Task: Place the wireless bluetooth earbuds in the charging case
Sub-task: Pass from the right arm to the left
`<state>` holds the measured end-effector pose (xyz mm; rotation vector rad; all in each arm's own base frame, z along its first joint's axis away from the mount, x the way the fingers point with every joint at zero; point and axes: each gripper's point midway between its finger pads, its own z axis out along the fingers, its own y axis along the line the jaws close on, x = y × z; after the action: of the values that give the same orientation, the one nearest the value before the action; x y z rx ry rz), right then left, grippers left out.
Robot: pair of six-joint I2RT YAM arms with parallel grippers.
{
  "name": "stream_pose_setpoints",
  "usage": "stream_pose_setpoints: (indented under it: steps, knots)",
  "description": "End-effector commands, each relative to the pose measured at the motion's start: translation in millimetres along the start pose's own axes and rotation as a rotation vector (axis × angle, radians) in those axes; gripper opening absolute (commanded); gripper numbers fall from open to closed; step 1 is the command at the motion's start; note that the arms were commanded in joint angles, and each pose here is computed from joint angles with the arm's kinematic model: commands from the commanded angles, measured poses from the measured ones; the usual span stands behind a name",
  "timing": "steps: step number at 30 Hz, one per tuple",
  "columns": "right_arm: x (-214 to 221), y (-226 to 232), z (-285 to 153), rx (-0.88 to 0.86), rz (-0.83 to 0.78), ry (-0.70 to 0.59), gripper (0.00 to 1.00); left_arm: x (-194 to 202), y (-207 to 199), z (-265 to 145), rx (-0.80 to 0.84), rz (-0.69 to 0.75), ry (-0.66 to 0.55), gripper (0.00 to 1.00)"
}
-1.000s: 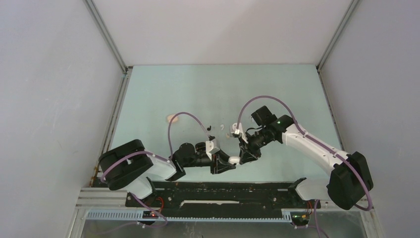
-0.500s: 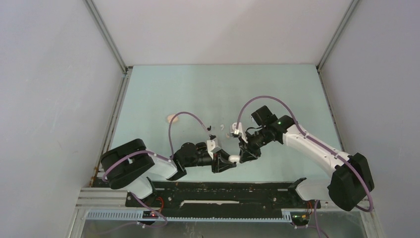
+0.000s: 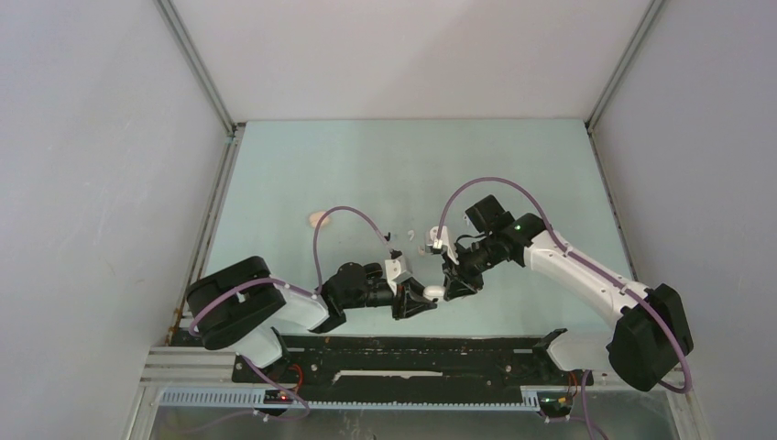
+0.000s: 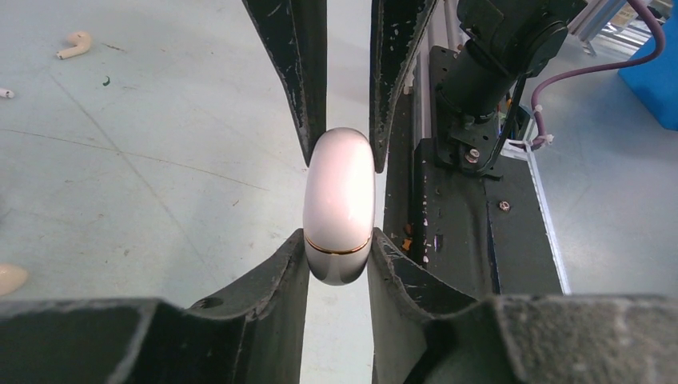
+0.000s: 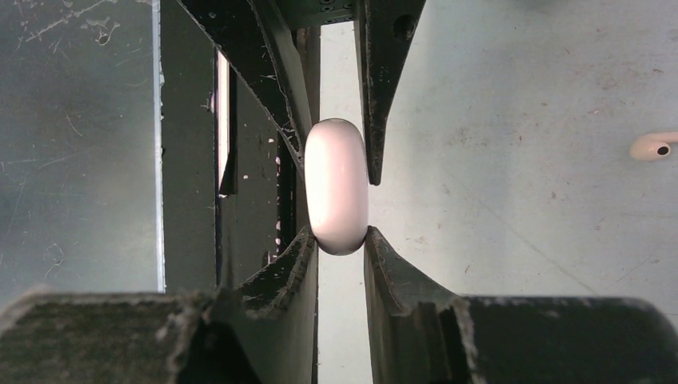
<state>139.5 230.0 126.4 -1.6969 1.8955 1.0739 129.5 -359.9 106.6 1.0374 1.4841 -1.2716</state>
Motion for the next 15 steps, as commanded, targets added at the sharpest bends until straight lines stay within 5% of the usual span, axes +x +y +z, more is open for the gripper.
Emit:
stream_pose_setpoints:
  steps: [1,11,15]
  knots:
    - [-22.0,-4.3,-9.6,0.033,-0.066,-0.048,0.06,-15.4,1.6,7.0,0.000,0.054,-0.042,0.35]
    - [-20.4,-4.6,-7.2,0.023,-0.054,-0.043,0.08,-16.3,-3.0,7.0,0.027,0.061,-0.042,0.31]
    - [-21.0,-4.6,-7.0,0.024,-0.055,-0.045,0.12,-15.6,-6.0,7.2,0.045,0.063,-0.038,0.22]
